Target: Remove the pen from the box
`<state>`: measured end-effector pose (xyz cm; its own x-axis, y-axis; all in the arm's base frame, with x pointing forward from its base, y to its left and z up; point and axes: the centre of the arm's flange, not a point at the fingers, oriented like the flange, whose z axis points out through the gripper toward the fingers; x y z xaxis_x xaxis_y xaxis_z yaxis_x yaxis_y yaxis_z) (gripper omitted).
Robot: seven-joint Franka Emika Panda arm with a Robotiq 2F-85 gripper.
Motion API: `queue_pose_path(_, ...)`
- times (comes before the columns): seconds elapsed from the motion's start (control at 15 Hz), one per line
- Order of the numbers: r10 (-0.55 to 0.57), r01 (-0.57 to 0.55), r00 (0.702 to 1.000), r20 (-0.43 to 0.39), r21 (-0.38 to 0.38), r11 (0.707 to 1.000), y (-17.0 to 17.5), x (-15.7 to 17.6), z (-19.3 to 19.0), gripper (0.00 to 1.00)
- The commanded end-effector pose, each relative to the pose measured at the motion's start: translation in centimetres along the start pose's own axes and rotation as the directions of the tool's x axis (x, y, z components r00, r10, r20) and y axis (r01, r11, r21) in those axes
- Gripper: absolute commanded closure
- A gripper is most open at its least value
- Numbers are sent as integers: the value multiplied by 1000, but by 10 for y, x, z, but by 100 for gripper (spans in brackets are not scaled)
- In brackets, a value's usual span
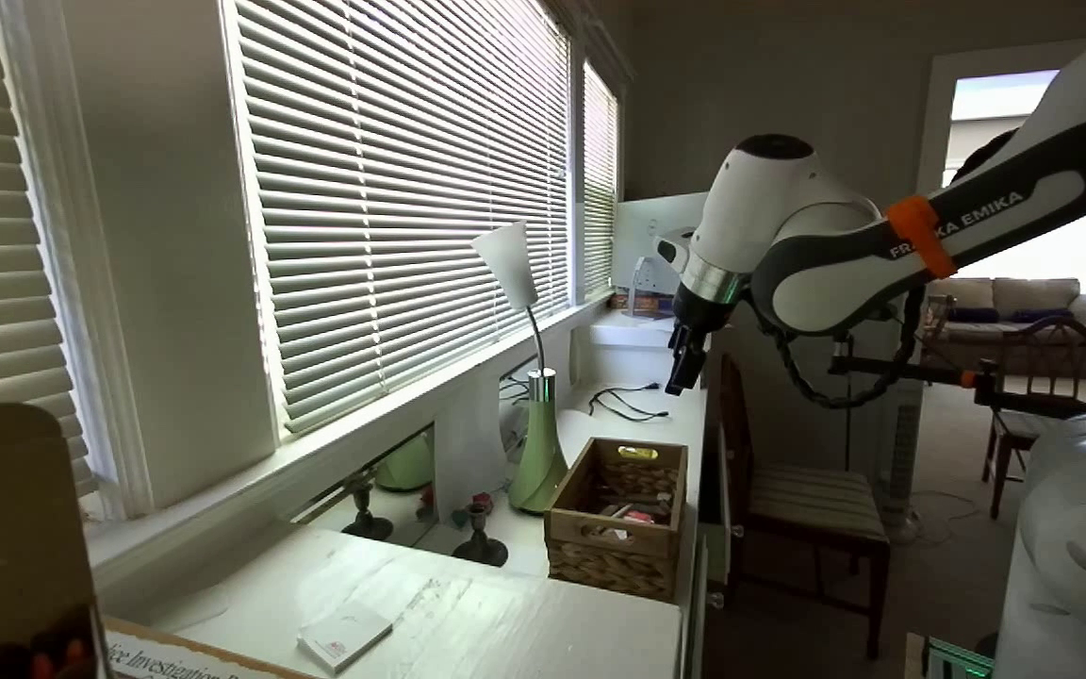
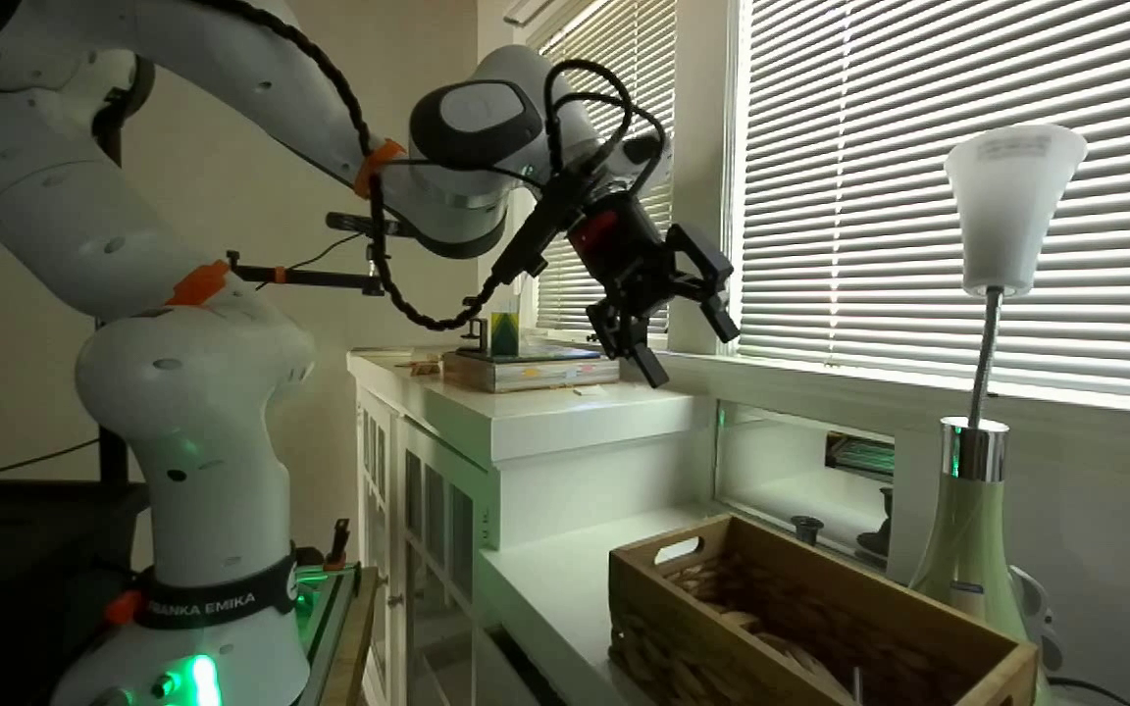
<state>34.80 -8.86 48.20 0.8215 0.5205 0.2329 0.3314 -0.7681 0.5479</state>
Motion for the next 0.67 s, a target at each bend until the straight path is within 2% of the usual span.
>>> queue_pose_path(0.0,-6,6,1000,1,3,1000,0,0,3,0)
queue_pose_path(0.2,-13,13,1000,0,4,1000,-1,2,4,0)
queue_pose_path(0.53,-109,105,994,33,91,990,21,16,40,0)
queue_pose_path(0.6,-171,169,985,8,122,978,27,16,52,0)
